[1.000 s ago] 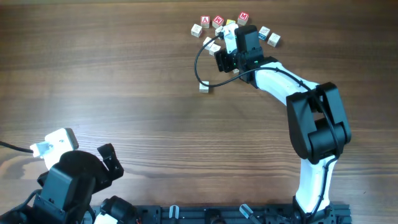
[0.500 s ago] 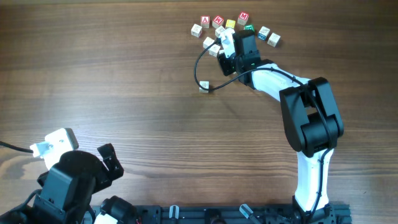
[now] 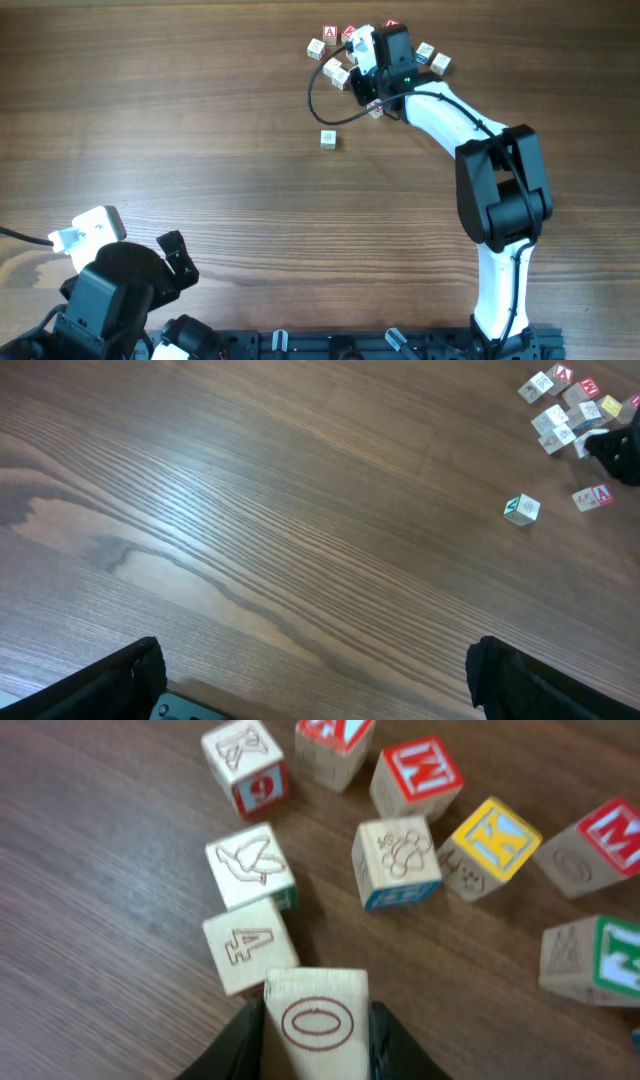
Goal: Form a horizontal line
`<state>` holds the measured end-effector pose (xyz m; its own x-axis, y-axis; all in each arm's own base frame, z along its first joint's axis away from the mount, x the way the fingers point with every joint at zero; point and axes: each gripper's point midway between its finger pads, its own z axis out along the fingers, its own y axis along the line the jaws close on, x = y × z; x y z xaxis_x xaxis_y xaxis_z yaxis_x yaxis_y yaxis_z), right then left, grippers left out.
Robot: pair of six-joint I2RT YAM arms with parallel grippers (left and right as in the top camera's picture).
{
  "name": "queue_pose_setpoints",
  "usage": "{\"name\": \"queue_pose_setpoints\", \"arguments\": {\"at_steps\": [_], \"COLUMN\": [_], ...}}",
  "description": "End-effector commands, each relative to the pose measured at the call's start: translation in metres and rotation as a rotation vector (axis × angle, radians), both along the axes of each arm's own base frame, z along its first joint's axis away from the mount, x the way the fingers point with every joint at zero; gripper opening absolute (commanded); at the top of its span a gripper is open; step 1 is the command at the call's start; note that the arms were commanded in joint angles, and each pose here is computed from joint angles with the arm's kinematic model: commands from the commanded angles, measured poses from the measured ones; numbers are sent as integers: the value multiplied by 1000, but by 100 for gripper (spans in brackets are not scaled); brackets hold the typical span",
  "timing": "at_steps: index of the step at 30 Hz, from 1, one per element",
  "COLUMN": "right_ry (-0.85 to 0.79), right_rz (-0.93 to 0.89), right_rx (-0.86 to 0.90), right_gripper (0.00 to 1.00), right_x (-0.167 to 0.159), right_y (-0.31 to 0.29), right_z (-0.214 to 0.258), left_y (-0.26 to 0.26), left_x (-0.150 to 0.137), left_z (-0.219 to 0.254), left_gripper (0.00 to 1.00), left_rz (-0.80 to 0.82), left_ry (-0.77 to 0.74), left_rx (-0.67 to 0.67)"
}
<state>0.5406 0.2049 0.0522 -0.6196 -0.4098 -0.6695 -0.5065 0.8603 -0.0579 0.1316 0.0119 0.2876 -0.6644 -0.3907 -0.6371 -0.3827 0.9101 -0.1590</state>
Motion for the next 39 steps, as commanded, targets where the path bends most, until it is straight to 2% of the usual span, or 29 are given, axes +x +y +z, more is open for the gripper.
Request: {"name": "queue_pose_setpoints", "arguments": {"at_steps": [1,4,7,10,12,19,28,32,39], "right_ry": [-37,-30,-21,2,53,269,245,238,294], "right_rz": [-2,-32,-95,-136,-167,-315,-384,-343,-425], "right_rx": [21,48,108,141,149,164,276,272,262], "right_gripper": [14,16,17,18,16,14,19,19,19], "right_x": [4,-12,-42,-63,-76,-106,-112,-113,-115], "right_y": [1,-5,-15,-23,-27,-37,-25,-4,4], "right_z": [42,83,142,167,167,100,19,-6,-56], "left_y": [3,3,3,3,3,3,3,3,3], "left_x": [0,0,0,0,0,0,0,0,0], "left_z": [1,1,1,1,1,1,1,1,1], "left_gripper": [100,100,100,100,100,100,100,100,100], "left_rz": [20,20,20,20,20,20,20,20,20], "left_ry": [-9,-9,-9,-9,-9,-9,-9,-9,-9], "left_rx": [1,1,1,1,1,1,1,1,1]}}
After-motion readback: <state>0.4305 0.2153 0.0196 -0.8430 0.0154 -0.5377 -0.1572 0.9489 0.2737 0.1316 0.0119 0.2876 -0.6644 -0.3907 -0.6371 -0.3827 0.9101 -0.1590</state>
